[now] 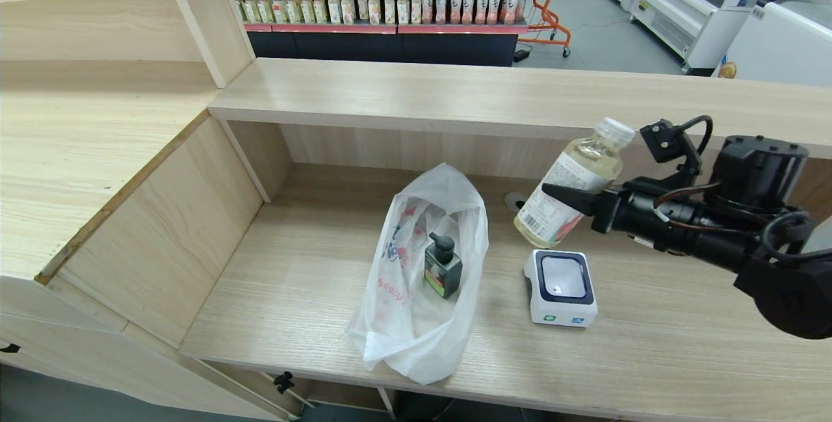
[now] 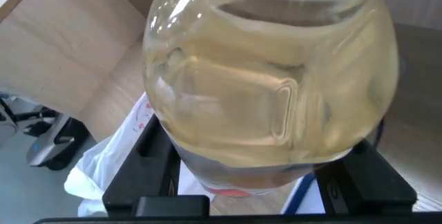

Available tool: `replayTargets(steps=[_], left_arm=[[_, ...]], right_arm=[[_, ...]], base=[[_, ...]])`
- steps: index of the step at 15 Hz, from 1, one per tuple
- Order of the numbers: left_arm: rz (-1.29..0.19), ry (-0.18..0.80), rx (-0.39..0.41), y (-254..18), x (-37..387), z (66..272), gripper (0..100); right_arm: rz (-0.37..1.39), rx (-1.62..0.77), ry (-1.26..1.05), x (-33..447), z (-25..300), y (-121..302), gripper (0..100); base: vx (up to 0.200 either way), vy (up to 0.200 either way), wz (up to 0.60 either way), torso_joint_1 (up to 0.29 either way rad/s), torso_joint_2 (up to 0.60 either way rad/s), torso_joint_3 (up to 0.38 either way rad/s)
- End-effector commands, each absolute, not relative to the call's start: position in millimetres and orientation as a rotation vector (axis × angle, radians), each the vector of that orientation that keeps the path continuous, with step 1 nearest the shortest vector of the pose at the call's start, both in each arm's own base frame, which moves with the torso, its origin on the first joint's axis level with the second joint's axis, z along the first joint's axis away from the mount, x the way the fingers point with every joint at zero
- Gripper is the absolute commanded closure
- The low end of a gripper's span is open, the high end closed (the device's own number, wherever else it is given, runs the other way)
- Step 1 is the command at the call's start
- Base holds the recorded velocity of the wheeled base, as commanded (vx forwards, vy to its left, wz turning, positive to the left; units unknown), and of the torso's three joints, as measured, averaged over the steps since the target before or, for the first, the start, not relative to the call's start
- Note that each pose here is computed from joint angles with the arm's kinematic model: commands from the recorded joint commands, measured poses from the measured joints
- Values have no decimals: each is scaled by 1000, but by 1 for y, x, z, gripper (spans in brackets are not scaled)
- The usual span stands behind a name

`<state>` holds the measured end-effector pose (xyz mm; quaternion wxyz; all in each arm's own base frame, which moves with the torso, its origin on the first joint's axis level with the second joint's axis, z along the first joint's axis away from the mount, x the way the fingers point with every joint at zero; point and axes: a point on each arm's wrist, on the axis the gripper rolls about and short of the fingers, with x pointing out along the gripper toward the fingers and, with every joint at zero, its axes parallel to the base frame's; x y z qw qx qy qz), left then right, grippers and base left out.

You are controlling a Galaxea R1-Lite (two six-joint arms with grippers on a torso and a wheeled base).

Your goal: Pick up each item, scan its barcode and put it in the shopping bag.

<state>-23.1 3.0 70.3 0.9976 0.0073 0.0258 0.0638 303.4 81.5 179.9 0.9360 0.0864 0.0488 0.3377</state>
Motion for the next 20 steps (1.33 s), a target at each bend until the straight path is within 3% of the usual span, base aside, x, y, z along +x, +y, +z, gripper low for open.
replayTargets(steps=[1,9,20], left_arm=[[129,51,14,3,-23,70,0],[129,51,16,3,-23,70,0],[129,51,16,3,-23,70,0]], right_arm=[[682,178,118,320,169,100,100],[717,161,69,348,131,148,100],[707,59,8,385,96,165,100]], base=[[0,0,0,0,0,0],[0,0,0,0,0,0],[0,0,0,0,0,0]])
